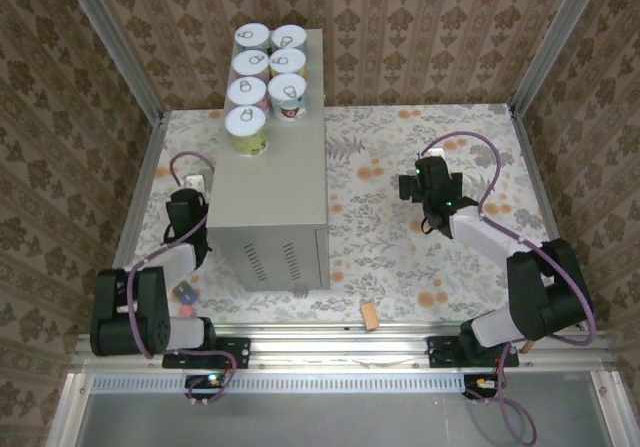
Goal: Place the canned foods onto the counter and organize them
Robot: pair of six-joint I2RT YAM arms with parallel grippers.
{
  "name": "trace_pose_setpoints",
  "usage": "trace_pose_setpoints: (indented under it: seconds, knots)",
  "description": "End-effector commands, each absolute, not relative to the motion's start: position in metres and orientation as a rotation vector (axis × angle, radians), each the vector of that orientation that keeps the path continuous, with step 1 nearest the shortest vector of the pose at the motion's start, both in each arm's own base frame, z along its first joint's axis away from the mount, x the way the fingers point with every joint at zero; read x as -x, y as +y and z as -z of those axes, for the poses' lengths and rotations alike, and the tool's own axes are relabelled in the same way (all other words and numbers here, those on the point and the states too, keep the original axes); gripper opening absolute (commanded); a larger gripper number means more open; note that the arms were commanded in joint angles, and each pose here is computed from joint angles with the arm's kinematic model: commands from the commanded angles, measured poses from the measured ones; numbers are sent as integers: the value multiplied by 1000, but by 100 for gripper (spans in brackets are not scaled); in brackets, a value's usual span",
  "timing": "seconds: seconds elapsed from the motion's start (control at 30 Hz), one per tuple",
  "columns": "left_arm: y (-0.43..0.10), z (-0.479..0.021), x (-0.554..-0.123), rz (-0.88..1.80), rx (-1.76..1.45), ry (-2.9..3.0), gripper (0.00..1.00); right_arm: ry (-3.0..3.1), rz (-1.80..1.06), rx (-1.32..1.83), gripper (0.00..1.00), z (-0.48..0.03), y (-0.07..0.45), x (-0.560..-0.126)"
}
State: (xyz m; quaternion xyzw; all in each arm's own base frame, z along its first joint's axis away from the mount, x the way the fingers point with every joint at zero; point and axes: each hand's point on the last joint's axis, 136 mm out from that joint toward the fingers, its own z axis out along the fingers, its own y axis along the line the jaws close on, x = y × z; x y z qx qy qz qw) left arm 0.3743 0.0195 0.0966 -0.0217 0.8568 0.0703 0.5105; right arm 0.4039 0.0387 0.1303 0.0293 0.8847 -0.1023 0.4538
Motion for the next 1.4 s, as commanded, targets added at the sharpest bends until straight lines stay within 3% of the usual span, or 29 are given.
trace_pose_setpoints:
  seconds: [0.0,0.33,0.67,1.37]
  knots:
    - [14,-121,-392,-206,7,1876,100,2054,251,-139,100,-149,22,-421]
    - [11,-104,-386,-231,3,1817,100,2056,237,-205,100,-145,-22,-415]
    - [15,-101,-392,-221,19,1854,100,2015,221,-215,100,-120,-32,-396]
    - [16,-100,-393,-186,19,1858,100,1919,56,-83,100,-99,-8,-401]
